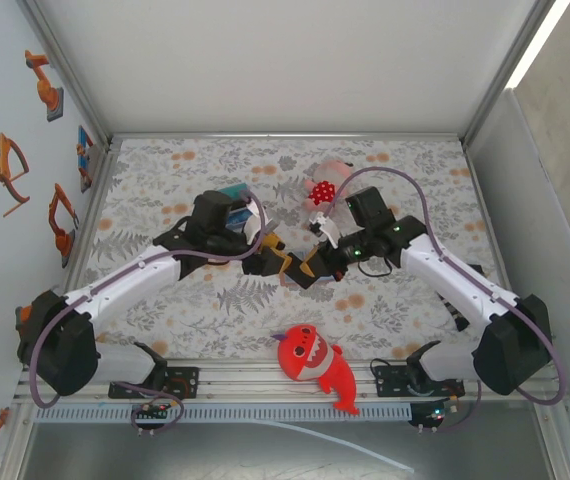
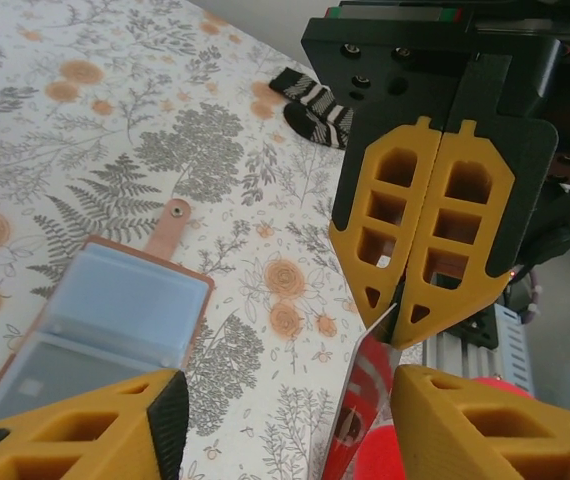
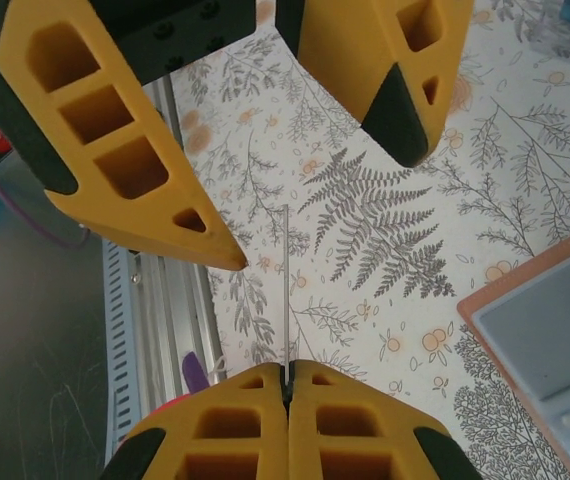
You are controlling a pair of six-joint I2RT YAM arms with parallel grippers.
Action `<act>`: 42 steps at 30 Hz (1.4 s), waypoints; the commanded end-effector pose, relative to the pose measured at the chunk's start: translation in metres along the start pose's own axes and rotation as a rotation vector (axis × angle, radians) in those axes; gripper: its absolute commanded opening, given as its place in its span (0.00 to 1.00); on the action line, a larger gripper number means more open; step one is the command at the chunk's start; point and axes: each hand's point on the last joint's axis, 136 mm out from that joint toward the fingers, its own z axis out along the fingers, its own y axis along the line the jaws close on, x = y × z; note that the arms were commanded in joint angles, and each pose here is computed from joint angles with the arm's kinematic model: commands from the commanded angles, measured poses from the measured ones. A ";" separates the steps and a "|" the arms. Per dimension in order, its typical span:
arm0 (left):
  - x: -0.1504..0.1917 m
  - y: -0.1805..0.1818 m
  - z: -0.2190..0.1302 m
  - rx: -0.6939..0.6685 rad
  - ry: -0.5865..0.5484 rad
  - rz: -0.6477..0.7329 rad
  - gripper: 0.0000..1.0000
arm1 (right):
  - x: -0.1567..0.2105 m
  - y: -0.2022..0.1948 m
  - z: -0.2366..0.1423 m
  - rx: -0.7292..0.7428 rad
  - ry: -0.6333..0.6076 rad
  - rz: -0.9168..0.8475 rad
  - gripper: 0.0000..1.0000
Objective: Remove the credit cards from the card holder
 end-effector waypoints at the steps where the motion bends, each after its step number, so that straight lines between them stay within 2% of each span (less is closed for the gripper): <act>1: -0.004 -0.013 0.001 0.077 0.008 0.019 0.48 | -0.013 0.013 -0.004 -0.045 -0.016 -0.053 0.00; 3: -0.004 -0.015 0.002 0.091 0.012 0.018 0.35 | -0.014 0.012 -0.004 -0.044 -0.014 -0.054 0.00; 7: -0.004 -0.019 0.003 0.121 0.016 0.013 0.17 | -0.014 0.011 -0.003 -0.041 -0.010 -0.055 0.00; 10: -0.004 -0.021 0.004 0.132 0.018 0.012 0.00 | -0.014 0.008 -0.003 -0.031 -0.007 -0.054 0.00; 13: -0.004 -0.022 0.003 0.133 0.013 0.016 0.00 | -0.014 0.004 -0.004 0.000 -0.010 -0.056 0.03; 17: -0.008 -0.021 -0.003 0.097 -0.015 0.027 0.00 | -0.017 -0.008 -0.009 0.102 -0.044 -0.058 0.25; 19: -0.011 -0.019 -0.007 0.059 -0.040 0.031 0.00 | -0.019 -0.013 -0.014 0.157 -0.076 -0.062 0.42; 20: -0.013 -0.017 -0.010 0.038 -0.055 0.034 0.00 | -0.019 -0.016 -0.016 0.184 -0.093 -0.056 0.46; 24: -0.022 -0.013 -0.022 -0.049 -0.137 0.035 0.00 | -0.027 -0.024 -0.028 0.273 -0.180 -0.009 0.49; 28: -0.035 -0.003 -0.036 -0.149 -0.270 -0.032 0.00 | -0.038 -0.020 -0.035 0.271 -0.308 0.027 0.51; 34: -0.042 0.006 -0.052 -0.235 -0.376 -0.134 0.00 | -0.057 -0.012 -0.041 0.199 -0.485 0.078 0.54; 42: -0.058 -0.007 -0.067 -0.200 -0.476 -0.155 0.00 | -0.075 -0.016 -0.024 0.030 -0.562 0.146 0.53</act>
